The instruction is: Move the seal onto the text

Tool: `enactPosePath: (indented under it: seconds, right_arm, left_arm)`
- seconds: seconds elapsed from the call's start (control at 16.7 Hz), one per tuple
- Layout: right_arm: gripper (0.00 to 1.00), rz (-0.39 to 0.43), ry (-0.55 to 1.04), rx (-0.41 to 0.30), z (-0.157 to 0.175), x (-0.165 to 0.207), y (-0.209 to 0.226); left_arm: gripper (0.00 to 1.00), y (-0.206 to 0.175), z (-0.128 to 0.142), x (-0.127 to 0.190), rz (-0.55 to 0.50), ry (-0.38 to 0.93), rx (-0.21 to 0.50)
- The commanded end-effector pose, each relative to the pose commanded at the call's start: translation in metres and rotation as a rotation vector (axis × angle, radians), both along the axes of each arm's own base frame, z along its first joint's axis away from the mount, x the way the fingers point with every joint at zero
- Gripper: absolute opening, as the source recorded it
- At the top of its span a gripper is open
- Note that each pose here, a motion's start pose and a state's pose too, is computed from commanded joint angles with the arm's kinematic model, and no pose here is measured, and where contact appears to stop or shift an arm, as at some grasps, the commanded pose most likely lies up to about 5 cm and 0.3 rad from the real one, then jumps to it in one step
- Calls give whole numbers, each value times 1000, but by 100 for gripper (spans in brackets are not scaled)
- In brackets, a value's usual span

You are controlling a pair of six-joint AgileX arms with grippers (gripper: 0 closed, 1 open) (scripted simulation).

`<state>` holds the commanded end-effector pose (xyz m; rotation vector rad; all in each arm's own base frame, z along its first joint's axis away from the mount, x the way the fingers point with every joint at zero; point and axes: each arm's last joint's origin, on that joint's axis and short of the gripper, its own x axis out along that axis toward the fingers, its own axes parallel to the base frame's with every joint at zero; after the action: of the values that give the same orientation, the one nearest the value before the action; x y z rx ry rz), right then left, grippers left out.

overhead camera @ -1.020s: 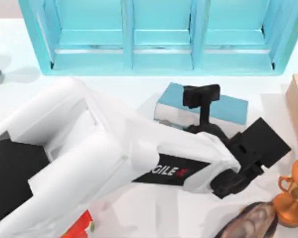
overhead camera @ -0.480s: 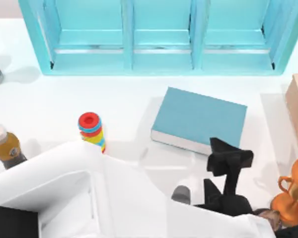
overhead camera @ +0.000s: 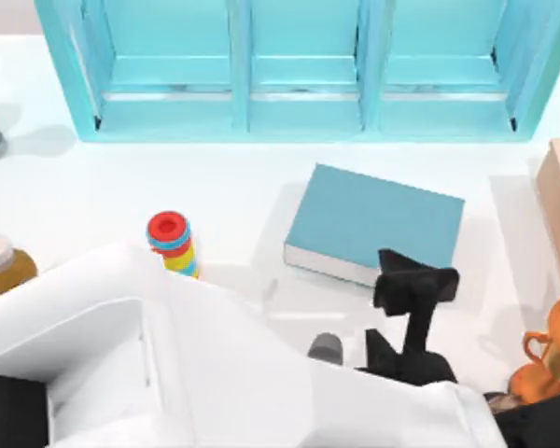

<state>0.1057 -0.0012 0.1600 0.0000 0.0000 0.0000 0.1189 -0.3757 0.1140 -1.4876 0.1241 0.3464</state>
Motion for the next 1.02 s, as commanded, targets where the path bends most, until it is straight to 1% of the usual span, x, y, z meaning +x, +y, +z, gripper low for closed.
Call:
enactPosePath:
  seconds: [0.18,0.36,0.48,0.6,0.72,0.84,0.9,1.02]
  right_arm:
    - [100,0,0,0,0,0,0]
    - [100,0,0,0,0,0,0]
    - [100,0,0,0,0,0,0]
    - [100,0,0,0,0,0,0]
    - [100,0,0,0,0,0,0]
    - [100,0,0,0,0,0,0]
    - [100,0,0,0,0,0,0]
    - [100,0,0,0,0,0,0]
  left_arm:
    - [100,29,11,29,25,86,83]
    - [100,74,35,61,23,192,172]
    - [100,112,57,79,-8,253,228]
    - [100,154,81,90,-62,288,284]
    - [100,199,103,93,-131,286,350]
    - [100,243,119,85,-201,247,441]
    - [100,264,124,78,-232,219,499]
    - [100,300,126,59,-285,158,638]
